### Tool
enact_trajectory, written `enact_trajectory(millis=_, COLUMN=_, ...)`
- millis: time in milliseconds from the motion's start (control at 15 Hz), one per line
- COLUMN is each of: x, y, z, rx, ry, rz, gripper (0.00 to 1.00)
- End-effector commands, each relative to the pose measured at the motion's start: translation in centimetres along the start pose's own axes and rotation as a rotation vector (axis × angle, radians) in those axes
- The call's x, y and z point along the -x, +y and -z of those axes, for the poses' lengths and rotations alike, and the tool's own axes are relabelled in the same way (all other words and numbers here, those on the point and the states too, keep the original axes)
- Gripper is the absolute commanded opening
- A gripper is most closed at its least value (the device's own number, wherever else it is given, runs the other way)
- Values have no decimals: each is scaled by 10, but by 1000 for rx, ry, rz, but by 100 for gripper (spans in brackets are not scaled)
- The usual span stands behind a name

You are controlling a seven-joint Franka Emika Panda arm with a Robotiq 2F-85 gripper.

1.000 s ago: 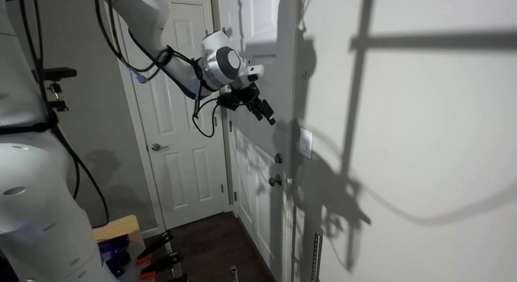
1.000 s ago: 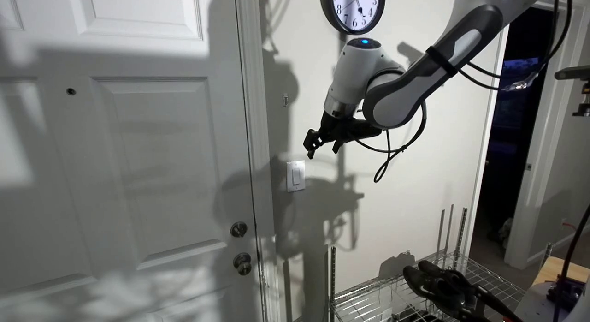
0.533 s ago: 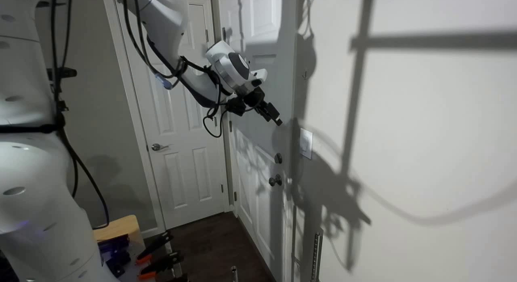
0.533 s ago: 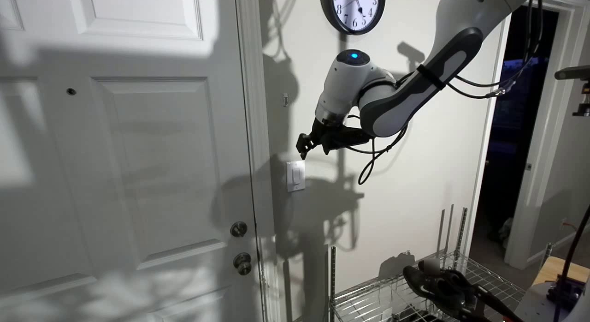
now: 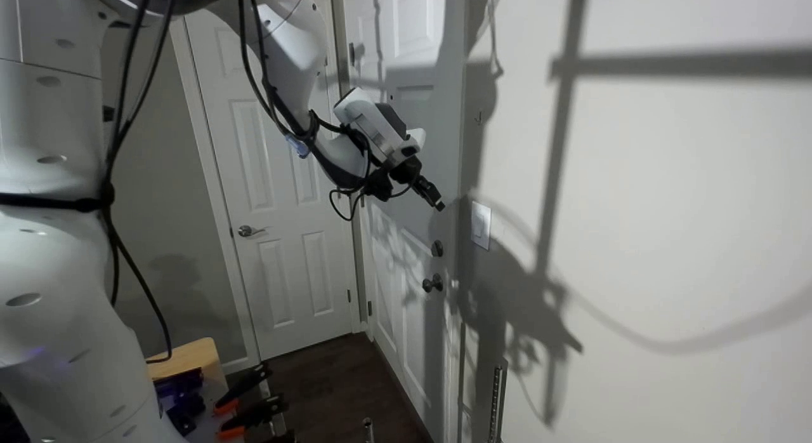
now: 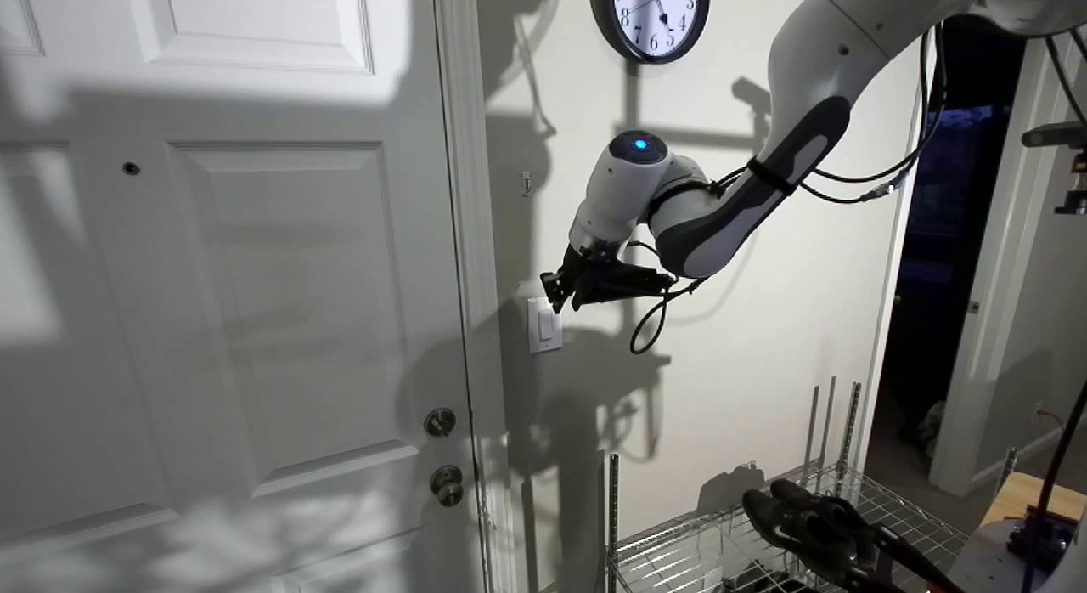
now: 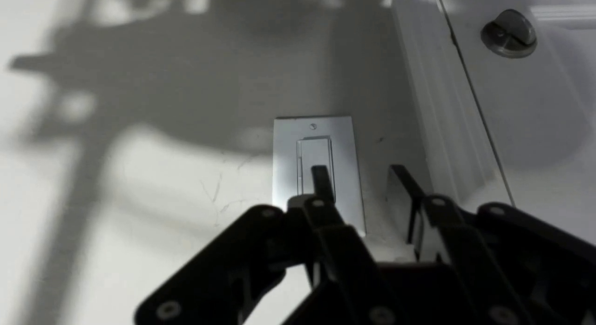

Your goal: Push the light switch downwards

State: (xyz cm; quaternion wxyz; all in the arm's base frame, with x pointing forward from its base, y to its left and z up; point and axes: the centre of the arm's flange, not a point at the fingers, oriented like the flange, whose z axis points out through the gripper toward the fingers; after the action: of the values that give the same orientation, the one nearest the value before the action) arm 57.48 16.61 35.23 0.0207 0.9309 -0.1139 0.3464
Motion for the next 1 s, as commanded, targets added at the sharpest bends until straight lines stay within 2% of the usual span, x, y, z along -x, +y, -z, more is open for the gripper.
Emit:
enact_trajectory(millis=0, x=7, y=-2, z=-31, rx=-39, ry=23, rz=-37, gripper=7)
enact_trajectory(millis=133, x=9, y=0, z=-44, rx=-42, ry=19, rz=-50, gripper=0)
enact_trajectory(millis=933, x=2, y=9, z=-107, rx=-53, ry=52, rz=-81, gripper=1)
